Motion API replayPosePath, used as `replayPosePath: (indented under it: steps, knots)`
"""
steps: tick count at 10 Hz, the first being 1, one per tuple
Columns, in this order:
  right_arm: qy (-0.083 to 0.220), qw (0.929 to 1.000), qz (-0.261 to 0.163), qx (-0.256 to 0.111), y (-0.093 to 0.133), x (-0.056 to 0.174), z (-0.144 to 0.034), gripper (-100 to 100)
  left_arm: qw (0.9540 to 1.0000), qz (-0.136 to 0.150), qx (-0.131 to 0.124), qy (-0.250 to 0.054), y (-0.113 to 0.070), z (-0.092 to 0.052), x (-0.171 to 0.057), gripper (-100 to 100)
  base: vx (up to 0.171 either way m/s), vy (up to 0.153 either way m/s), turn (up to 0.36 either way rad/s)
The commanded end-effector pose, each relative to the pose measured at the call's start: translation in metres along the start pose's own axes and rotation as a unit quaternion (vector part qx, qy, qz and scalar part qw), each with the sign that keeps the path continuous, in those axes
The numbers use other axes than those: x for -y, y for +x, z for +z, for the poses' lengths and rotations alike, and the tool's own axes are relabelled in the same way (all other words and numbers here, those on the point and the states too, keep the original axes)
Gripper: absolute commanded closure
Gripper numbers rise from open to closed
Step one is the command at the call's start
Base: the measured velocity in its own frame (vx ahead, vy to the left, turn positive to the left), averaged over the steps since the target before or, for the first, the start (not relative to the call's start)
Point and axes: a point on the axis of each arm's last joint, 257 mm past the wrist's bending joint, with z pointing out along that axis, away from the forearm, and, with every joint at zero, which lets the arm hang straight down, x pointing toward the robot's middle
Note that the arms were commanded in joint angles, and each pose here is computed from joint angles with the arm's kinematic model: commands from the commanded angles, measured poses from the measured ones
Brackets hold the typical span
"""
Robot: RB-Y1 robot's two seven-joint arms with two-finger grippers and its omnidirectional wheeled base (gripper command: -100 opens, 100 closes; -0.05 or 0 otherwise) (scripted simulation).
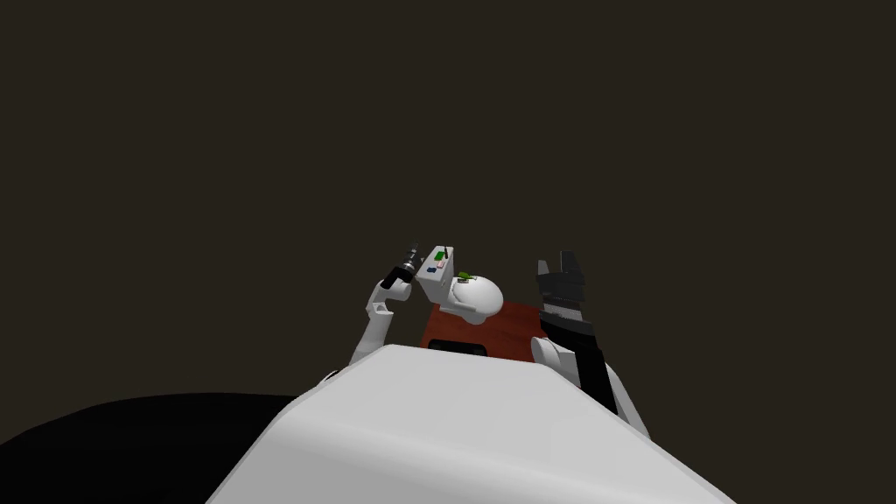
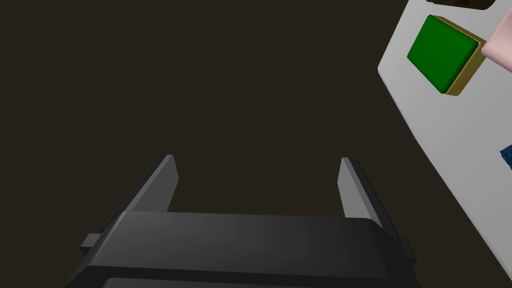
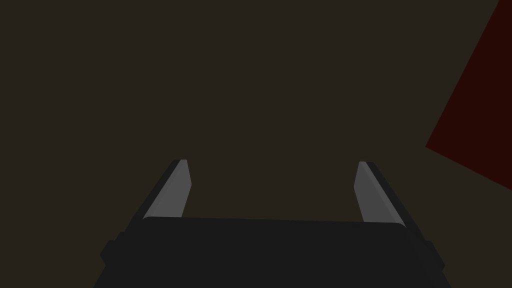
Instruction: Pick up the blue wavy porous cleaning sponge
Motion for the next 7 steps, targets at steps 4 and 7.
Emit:
replayPosePath:
  steps: [4, 7]
  knots:
    - [0.0, 1.0, 0.0, 0.0, 0.0, 0.0, 0.0, 0, 0.9984, -0.013, 0.007, -0.055, 0.001, 0.009, -0.026, -100, 0.016, 0.009, -0.024]
    - [0.0, 1.0, 0.0, 0.0, 0.0, 0.0, 0.0, 0, 0.9954, -0.023, 0.009, -0.092, 0.004, 0.014, -0.042, -100, 0.024, 0.01, -0.029]
